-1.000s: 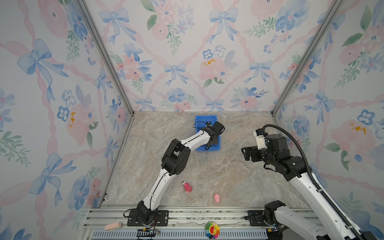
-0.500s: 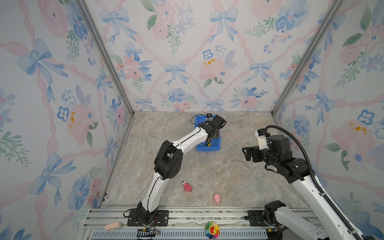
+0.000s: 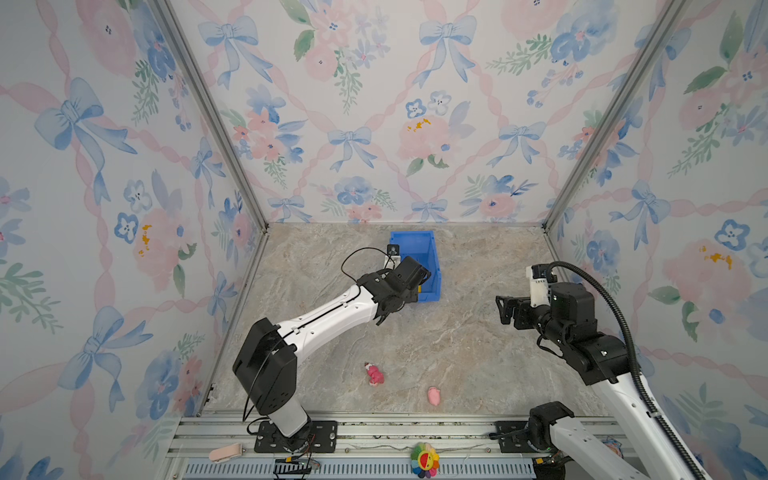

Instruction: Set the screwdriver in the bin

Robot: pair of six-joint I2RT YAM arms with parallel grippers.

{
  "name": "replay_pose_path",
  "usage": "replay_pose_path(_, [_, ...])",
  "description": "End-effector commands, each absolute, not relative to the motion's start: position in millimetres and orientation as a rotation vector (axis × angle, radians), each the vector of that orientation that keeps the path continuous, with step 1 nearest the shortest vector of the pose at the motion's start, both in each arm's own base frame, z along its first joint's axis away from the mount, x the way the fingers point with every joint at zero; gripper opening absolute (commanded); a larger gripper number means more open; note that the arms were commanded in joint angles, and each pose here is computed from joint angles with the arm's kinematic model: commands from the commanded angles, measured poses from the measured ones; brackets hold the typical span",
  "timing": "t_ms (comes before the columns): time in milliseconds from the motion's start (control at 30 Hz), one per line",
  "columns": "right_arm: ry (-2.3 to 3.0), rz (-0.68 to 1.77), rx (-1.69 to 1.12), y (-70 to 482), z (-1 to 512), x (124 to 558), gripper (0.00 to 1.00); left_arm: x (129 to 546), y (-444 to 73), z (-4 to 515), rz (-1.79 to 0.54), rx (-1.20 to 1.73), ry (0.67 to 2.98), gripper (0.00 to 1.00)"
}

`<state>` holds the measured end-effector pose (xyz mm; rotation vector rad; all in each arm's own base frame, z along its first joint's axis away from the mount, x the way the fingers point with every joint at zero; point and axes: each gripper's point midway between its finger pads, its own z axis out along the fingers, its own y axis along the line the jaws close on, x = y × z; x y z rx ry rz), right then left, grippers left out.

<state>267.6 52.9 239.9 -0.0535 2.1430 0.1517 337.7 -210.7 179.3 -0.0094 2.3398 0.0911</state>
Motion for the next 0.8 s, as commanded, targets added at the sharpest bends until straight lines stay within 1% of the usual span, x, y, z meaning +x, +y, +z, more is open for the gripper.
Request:
replay_pose_path(0, [2.114, 0.069, 0.059, 32.1, 227.2, 277.4, 0.97, 330.1, -151.0, 177.1, 0.291, -0.145, 2.263, 0.98])
replay_pose_path(100, [2.094, -0.035, 0.192, 5.5, 207.2, 281.8, 0.97, 318.7, -108.3, 176.6, 0.447, -0.211, 2.165, 0.98])
replay_pose_path(200, [2.056, -0.095, 0.317, -19.0, 189.7, 280.8, 0.97, 314.3, -84.6, 168.1, 0.545, -0.147, 2.145, 0.98])
replay_pose_path(267, [2.071, -0.125, 0.327, -25.0, 173.9, 281.1, 0.97, 309.8, -69.9, 164.4, 0.577, -0.157, 2.105, 0.98])
replay_pose_path(300, [2.089, -0.15, 0.336, -28.5, 165.6, 280.6, 0.97, 308.6, -65.3, 159.9, 0.543, -0.161, 2.105, 0.98])
replay_pose_path(367, [2.123, -0.194, 0.384, -38.1, 151.7, 279.3, 0.97, 307.9, -65.0, 143.0, 0.397, -0.121, 2.139, 0.98])
replay_pose_path(433, [2.121, -0.211, 0.412, -45.4, 144.9, 280.3, 0.97, 307.1, -64.0, 143.7, 0.321, -0.076, 2.078, 0.98])
replay_pose_path(533, [2.087, -0.226, 0.386, -49.6, 140.7, 286.1, 0.97, 306.0, -62.9, 149.1, 0.29, 0.043, 1.953, 0.98])
replay_pose_path(600, [2.089, -0.251, 0.362, -52.6, 134.4, 291.2, 0.97, 308.8, -59.3, 148.0, 0.241, 0.077, 1.91, 0.98])
replay_pose_path(700, [2.125, -0.237, 0.328, -51.6, 116.9, 298.7, 0.97, 317.3, -35.0, 150.4, 0.246, -0.027, 1.904, 0.98])
replay_pose_path(767, [2.121, -0.216, 0.313, -50.0, 109.0, 304.7, 0.97, 321.2, -26.5, 147.5, 0.254, -0.031, 1.894, 0.98])
